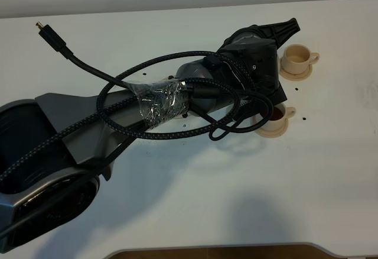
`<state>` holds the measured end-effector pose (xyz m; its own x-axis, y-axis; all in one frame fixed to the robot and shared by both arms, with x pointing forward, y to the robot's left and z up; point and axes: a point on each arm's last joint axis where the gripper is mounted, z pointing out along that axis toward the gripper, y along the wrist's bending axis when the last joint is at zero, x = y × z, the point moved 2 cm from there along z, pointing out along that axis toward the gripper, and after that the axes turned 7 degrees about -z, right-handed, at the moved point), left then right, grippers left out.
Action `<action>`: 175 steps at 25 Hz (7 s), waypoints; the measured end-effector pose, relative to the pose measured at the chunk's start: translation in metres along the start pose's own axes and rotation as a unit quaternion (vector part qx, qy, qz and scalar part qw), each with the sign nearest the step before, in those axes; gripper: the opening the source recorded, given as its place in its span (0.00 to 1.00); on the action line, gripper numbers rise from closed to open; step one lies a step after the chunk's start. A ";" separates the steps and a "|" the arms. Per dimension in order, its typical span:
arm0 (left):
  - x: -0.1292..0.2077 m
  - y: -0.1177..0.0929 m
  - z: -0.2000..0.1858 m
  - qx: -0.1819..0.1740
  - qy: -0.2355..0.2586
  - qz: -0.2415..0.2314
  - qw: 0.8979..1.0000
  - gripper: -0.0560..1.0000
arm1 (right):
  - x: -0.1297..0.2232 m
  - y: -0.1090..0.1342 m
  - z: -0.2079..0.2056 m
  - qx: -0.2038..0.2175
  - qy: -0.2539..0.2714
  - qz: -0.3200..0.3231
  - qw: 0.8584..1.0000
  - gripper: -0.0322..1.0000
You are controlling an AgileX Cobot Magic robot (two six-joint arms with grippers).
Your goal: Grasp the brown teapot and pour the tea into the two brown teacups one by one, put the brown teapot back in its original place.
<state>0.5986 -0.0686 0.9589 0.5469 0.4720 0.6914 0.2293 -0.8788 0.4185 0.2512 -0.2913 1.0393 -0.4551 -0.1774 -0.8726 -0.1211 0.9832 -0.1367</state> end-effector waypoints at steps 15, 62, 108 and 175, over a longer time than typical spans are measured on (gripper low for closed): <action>0.002 0.002 0.000 -0.007 0.010 0.022 1.000 0.17 | 0.000 0.000 0.000 0.000 0.000 -0.001 1.000 0.45; 0.008 -0.057 -0.058 0.363 -0.061 -0.564 0.739 0.17 | 0.000 0.000 0.000 0.000 0.000 0.000 1.000 0.45; 0.046 -0.004 0.082 0.128 -0.056 -0.606 0.783 0.17 | 0.000 0.000 0.000 0.000 0.000 0.000 1.000 0.45; 0.023 0.038 0.097 -0.104 0.040 -0.196 0.974 0.17 | 0.000 0.000 0.000 0.000 0.000 -0.001 1.000 0.45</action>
<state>0.6983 -0.0983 0.9333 0.3832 0.7793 0.4958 0.2356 -0.6015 0.7633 0.2512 -0.2913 1.0393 -0.4547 -0.1787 -0.8725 -0.1217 0.9829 -0.1379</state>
